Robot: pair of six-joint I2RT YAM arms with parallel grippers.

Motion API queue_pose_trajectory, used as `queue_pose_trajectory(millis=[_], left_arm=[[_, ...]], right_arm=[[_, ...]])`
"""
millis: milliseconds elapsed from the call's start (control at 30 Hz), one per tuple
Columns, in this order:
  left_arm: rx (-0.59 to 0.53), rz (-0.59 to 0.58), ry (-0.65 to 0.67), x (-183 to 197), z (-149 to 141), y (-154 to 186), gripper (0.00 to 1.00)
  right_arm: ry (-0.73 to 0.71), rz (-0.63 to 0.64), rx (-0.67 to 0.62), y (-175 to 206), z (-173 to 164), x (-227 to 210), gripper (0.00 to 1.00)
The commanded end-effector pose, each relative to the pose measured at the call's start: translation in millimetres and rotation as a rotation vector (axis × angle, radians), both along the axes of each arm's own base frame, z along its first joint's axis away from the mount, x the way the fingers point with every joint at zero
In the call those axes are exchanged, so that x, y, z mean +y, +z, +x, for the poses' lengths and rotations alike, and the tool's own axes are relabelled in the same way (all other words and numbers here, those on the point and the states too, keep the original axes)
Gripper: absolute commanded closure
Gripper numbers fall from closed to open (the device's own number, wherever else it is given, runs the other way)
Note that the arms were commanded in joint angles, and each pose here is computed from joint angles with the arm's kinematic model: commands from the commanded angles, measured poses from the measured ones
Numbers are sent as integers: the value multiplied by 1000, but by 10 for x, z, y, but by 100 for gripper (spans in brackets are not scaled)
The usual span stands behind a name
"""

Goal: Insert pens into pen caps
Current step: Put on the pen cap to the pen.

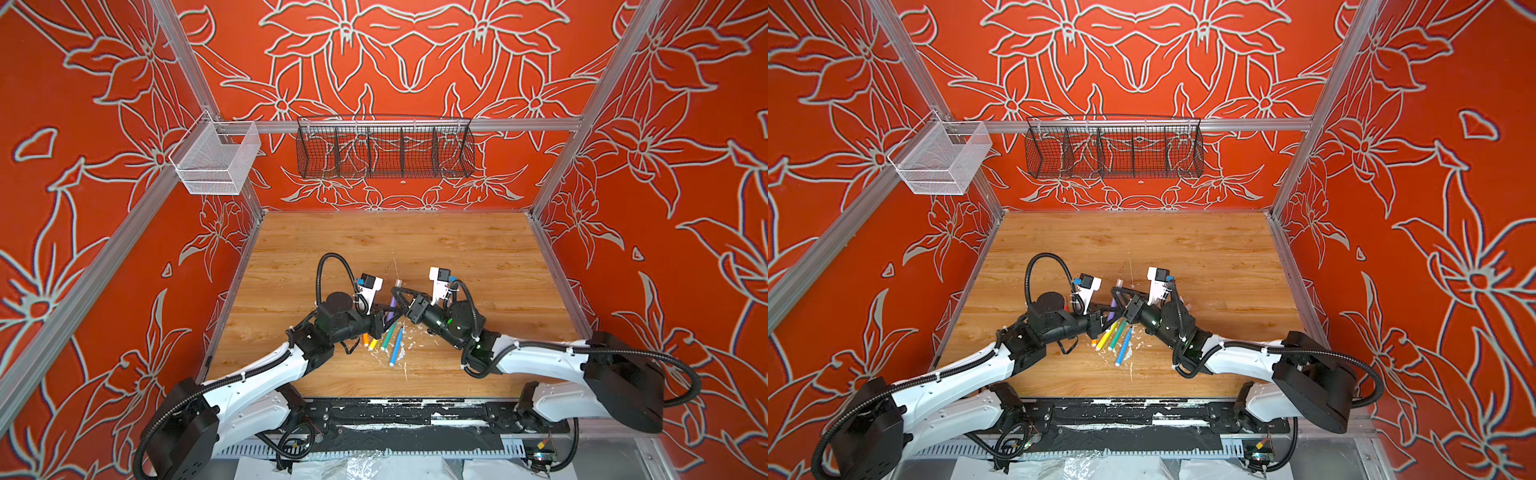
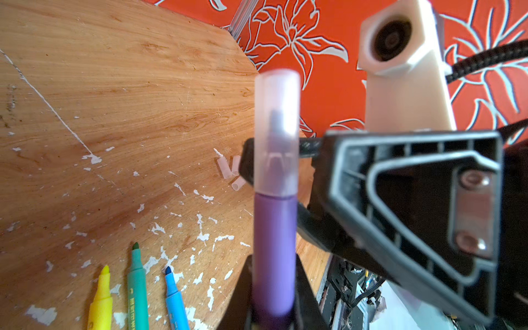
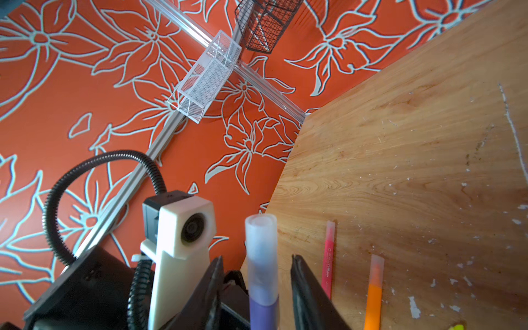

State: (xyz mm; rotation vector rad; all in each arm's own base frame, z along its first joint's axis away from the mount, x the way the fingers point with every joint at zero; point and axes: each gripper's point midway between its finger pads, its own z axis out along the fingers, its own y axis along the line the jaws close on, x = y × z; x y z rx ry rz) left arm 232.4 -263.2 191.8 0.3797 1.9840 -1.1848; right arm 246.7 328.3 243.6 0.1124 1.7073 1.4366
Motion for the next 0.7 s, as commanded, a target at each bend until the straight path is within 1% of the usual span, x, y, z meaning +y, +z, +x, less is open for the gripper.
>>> queue_pose_trajectory(millis=[0,100,167,267,400,533,567,667], left_arm=[[-27,-16,2,8,-3,61,100],[-28,-15,0,11,-9,57,100],[-31,-15,-2,9,-12,60,100],[-44,-11,-18,-1,-29,65,100],[-92,-18,-86,-47,-123,96,100],[-123,-31,-117,-59,-183,100,100],[-148,-42,-112,-35,-197,183,100],[-160,-40,-102,-8,-203,210,100]], right_arm=[[-30,-10,-37,106,-39,-115,34],[-68,-39,-56,174,-38,-226,22],[-99,-73,-50,188,-24,-300,19],[-154,-161,-18,207,36,-385,19],[-157,-282,18,268,110,-306,25],[-119,-320,26,324,156,-137,34],[-121,-330,36,305,178,-114,37],[-138,-348,65,243,231,-89,42]])
